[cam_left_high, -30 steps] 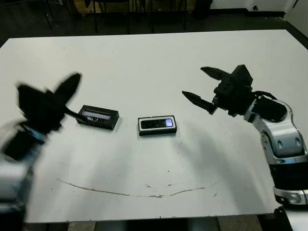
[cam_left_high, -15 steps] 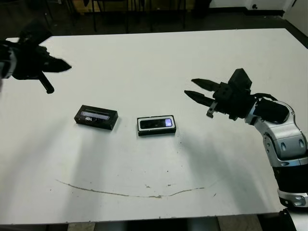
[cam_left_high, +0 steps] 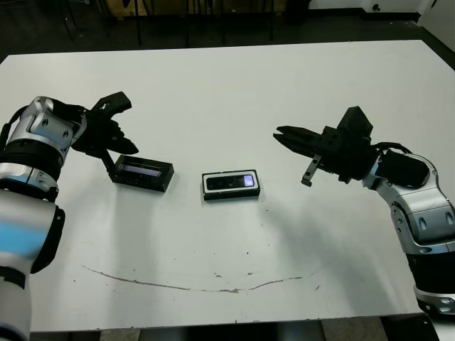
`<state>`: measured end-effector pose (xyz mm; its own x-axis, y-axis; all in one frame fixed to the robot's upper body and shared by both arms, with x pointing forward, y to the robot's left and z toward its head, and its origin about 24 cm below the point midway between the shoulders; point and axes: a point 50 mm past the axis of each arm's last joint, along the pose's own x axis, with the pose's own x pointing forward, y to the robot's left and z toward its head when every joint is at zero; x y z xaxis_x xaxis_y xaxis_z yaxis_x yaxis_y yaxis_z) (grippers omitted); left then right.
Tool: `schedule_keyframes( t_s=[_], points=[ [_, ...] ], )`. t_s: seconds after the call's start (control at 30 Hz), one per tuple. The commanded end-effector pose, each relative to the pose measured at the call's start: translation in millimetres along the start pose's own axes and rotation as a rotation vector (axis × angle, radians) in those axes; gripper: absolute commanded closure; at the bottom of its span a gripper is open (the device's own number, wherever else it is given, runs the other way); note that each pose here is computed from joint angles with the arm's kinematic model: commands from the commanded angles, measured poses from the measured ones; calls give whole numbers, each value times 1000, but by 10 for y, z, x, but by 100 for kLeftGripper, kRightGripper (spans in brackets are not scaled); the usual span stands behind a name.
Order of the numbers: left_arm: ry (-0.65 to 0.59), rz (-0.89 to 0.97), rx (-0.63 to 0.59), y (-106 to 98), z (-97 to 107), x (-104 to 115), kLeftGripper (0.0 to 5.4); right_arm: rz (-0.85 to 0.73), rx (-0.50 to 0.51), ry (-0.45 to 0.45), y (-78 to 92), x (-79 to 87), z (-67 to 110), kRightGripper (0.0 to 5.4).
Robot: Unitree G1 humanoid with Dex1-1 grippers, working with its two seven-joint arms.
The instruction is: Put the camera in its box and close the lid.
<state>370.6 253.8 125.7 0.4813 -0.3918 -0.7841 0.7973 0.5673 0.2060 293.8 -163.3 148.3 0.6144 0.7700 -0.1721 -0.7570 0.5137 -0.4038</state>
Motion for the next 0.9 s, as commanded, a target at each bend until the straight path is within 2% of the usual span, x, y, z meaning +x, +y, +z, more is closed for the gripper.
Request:
schedule_keyframes(
  t_s=[0.03,0.23,0.73,0.9],
  points=[
    [15,9,17,-47,-96,89,540,15,45,41,18,-12,-90,538],
    [75,22,49,-57,-136,126,540,23,73,57,31,-15,-114,538],
    [208,-63,-3,-139,-199,208,540,40,49,52,57,-30,-148,538],
    [275,-79,99,-131,-157,185,540,35,47,57,63,-38,-150,538]
  ],
)
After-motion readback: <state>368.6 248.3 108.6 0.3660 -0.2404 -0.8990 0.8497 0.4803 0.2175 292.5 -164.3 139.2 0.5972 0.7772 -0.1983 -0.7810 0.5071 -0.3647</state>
